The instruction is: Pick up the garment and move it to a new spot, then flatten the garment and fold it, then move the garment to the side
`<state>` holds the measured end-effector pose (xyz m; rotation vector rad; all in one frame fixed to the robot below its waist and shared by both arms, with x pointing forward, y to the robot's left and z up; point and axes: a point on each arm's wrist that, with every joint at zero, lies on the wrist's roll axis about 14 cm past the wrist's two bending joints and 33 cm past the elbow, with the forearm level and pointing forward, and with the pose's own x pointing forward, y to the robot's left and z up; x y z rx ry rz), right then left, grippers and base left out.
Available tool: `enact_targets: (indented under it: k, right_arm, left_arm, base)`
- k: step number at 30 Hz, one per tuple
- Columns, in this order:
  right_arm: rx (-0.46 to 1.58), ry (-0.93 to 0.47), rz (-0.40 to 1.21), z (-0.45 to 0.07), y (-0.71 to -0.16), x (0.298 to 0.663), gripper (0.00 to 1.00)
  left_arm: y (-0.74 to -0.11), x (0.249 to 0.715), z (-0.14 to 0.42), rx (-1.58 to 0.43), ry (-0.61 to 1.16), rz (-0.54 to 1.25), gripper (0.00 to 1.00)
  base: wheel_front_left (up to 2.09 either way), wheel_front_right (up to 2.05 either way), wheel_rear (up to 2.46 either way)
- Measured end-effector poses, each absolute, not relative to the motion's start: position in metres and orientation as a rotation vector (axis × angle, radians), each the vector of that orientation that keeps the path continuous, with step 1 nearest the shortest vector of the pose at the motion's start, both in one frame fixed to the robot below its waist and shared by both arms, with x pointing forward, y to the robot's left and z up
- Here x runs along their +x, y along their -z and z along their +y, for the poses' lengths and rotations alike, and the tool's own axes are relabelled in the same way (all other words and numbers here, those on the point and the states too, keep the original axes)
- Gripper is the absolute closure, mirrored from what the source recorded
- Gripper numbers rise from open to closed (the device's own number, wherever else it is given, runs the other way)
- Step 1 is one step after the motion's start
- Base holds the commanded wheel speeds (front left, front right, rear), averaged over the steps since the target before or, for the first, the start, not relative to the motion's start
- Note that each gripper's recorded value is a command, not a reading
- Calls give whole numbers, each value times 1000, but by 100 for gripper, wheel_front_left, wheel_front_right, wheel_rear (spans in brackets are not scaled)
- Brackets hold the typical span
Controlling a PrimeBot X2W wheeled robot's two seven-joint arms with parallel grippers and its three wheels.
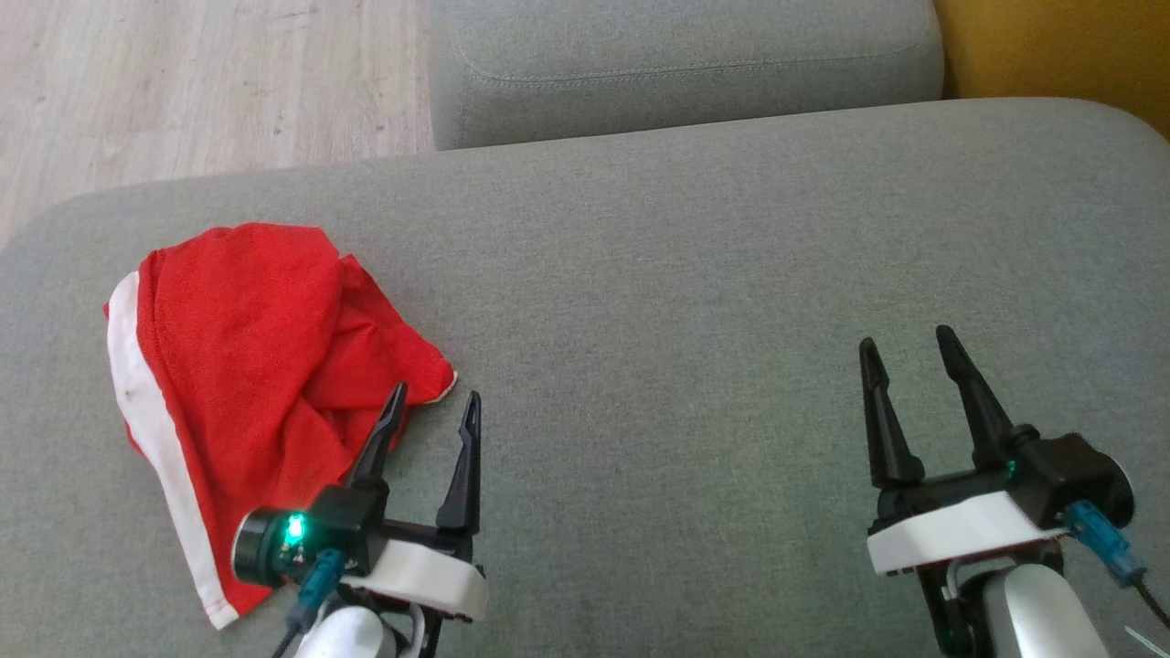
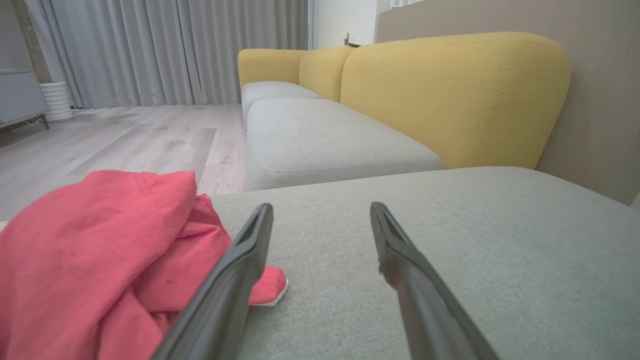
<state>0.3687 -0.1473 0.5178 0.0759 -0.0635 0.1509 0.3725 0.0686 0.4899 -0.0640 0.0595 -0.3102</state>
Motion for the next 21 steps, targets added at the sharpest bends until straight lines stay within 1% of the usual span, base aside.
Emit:
enact_targets:
  k: [6, 11, 17, 21]
  right_arm:
    - [60, -152, -80, -147, -520, 368, 0]
    - [184, -126, -87, -153, -520, 368, 0]
    - [268, -98, -77, -159, -513, 366, 0]
    - [269, -96, -58, -158, -505, 364, 0]
  left_arm:
    - [-501, 375, 67, -135, 310, 30, 0]
    - [-512, 379, 77, -270, 252, 0, 0]
    - [-496, 374, 79, -221, 258, 24, 0]
    - [-483, 368, 78, -184, 268, 53, 0]
  base:
    - [0, 0, 0]
    - [0, 0, 0]
    - [0, 0, 0]
    - [0, 0, 0]
